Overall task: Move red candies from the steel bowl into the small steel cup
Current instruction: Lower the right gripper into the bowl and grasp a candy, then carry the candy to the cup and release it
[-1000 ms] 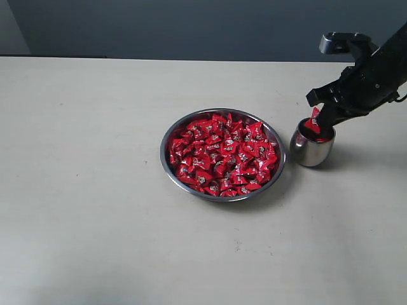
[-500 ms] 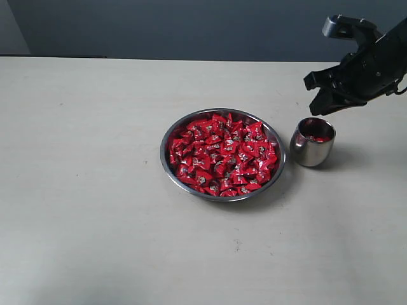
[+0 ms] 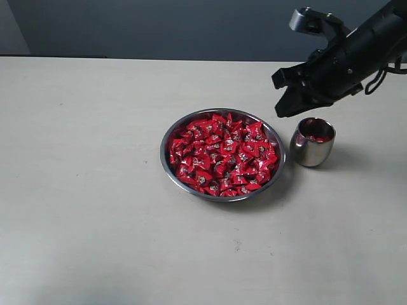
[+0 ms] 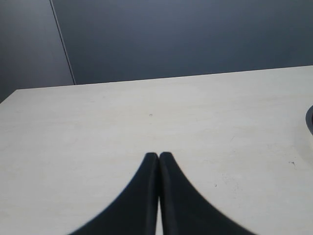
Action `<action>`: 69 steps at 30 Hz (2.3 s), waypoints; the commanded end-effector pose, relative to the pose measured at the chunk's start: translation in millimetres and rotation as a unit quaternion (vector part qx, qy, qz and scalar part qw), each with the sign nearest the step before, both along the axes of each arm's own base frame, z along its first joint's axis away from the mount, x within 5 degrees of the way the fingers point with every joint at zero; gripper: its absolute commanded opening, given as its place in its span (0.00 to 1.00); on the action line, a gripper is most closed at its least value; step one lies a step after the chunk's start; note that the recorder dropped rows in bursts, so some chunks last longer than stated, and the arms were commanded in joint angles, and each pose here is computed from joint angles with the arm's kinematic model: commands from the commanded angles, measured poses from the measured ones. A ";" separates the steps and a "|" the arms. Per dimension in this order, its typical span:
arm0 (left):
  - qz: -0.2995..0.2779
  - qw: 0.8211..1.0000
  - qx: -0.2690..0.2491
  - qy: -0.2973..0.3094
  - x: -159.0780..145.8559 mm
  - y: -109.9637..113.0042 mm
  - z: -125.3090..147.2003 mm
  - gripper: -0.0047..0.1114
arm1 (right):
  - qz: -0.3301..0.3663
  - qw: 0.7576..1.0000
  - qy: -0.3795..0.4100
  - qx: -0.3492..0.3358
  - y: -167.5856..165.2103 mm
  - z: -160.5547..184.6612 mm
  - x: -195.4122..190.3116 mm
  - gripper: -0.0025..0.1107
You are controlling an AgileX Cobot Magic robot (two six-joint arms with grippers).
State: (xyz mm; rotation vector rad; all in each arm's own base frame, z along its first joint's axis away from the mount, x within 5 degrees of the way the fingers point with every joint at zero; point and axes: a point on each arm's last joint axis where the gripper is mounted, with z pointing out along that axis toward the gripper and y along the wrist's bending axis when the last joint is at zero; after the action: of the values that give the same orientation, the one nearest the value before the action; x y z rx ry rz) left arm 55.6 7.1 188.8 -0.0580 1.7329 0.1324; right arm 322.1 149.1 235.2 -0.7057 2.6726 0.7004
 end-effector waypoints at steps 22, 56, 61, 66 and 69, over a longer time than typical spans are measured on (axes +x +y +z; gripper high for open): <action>0.001 1.000 0.001 -0.009 -0.5 0.1 3.5 0.04 | 0.087 0.995 -0.048 -0.029 76.7 -14.5 -29.4 0.20; 0.001 1.000 0.001 -0.009 -0.5 0.1 3.5 0.04 | 0.101 0.995 0.005 -0.015 105.7 -42.2 -42.1 0.02; 0.001 1.000 0.001 -0.009 -0.5 0.1 3.5 0.04 | 0.067 0.998 -0.011 -0.009 68.3 -12.7 -27.1 0.02; 0.001 1.000 0.001 -0.009 -0.5 0.1 3.5 0.04 | 0.004 1.000 -0.026 -0.011 14.2 9.7 -7.3 0.02; 0.001 1.000 0.001 -0.009 -0.5 0.1 3.5 0.04 | -0.043 0.998 -0.031 -0.014 -20.6 15.5 4.9 0.02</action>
State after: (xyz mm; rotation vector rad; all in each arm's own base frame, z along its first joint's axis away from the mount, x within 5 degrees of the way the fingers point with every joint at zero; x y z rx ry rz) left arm 55.6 7.1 188.8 -0.0580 1.7329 0.1324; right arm 320.1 154.3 242.6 -0.6773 2.6423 0.6457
